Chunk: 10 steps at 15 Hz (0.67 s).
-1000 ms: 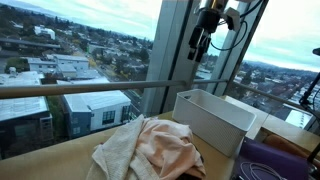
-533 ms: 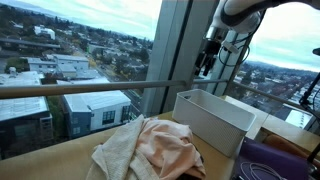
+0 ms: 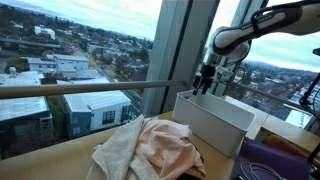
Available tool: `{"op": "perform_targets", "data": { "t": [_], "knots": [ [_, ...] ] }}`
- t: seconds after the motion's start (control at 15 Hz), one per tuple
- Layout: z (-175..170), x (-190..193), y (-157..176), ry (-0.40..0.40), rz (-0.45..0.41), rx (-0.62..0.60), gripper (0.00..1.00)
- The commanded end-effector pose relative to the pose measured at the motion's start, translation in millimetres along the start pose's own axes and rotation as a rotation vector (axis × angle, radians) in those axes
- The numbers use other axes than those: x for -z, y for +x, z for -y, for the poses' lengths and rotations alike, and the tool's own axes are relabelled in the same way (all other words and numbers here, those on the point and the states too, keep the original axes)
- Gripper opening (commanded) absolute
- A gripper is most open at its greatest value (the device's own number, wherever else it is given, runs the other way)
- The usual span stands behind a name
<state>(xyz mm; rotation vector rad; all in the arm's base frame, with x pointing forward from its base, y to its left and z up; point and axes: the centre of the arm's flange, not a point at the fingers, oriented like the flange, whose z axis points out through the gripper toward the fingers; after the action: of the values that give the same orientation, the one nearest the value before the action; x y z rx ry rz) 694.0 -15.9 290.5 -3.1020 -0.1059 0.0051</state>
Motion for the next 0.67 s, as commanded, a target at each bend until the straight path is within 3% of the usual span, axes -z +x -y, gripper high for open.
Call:
{"op": "perform_targets", "data": {
  "t": [0.0, 0.4, 0.6],
  "knots": [
    [-27.4, -13.2, -2.7, 0.017, -0.01, -0.034, 1.0],
    [-66.8, -37.1, -2.3, 0.051, 0.021, -0.107, 1.0],
    [-69.1, -46.7, 0.9, 0.078, 0.025, -0.131, 1.0]
  ]
}}
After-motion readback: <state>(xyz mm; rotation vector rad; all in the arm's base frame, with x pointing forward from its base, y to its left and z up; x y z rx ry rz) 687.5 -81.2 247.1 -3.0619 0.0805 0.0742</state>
